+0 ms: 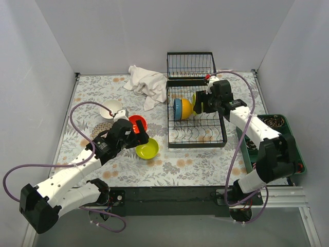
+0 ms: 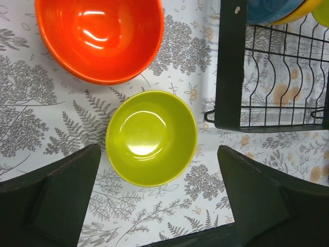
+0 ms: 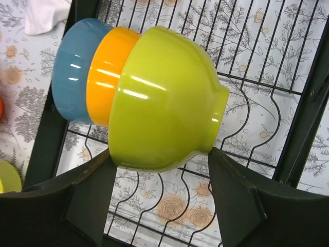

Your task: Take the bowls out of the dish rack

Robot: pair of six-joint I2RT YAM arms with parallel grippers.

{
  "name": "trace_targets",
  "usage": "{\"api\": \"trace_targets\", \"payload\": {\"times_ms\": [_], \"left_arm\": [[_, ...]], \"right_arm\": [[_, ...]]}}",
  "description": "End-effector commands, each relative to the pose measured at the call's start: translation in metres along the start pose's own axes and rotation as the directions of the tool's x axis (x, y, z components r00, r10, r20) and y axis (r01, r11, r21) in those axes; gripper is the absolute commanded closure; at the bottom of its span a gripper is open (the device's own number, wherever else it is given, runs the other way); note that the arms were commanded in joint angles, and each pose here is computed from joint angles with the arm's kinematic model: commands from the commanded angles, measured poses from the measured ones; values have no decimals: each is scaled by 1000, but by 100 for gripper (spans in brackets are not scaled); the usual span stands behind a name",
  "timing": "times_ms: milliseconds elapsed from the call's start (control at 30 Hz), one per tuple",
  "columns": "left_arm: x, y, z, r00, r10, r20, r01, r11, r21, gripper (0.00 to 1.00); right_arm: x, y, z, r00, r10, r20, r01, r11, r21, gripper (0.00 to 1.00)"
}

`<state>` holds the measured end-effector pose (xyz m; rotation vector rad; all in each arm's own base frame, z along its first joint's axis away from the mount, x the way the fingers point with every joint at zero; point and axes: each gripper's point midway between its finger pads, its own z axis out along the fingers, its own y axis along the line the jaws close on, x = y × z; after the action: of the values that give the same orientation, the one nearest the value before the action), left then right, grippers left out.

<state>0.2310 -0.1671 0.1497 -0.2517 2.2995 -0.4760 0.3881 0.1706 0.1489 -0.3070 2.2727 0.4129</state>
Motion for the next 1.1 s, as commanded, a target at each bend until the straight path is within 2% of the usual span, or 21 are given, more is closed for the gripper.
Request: {"api": "trace_targets", "payload": {"times_ms": [0,200,400,633,800,1067], "left_arm": [[-11,-23,3,1000,3,17,-5,996,88,2],[-22,-51,8,999,1,42,-9,980,197,2],[-44,-88,8,994,-17,105,-20,941,336,2],[-65,-124,8,984,-16,180,-70,884,462,2],[-72,-153,6,980,-12,198,-104,817,567,2],[-60,-172,13,990,18,137,-103,760,642,16]], "right_arm": [[-7,6,-26,998,29,57,-28,1000,-10,99],[-2,32,-57,995,67,75,-57,990,-132,99],[-1,68,-93,992,82,95,-48,948,-315,99],[5,112,-135,991,111,69,-55,832,-551,99],[5,129,-153,988,139,69,-63,767,-639,99],[10,144,-170,985,163,55,-73,687,-723,99]]}}
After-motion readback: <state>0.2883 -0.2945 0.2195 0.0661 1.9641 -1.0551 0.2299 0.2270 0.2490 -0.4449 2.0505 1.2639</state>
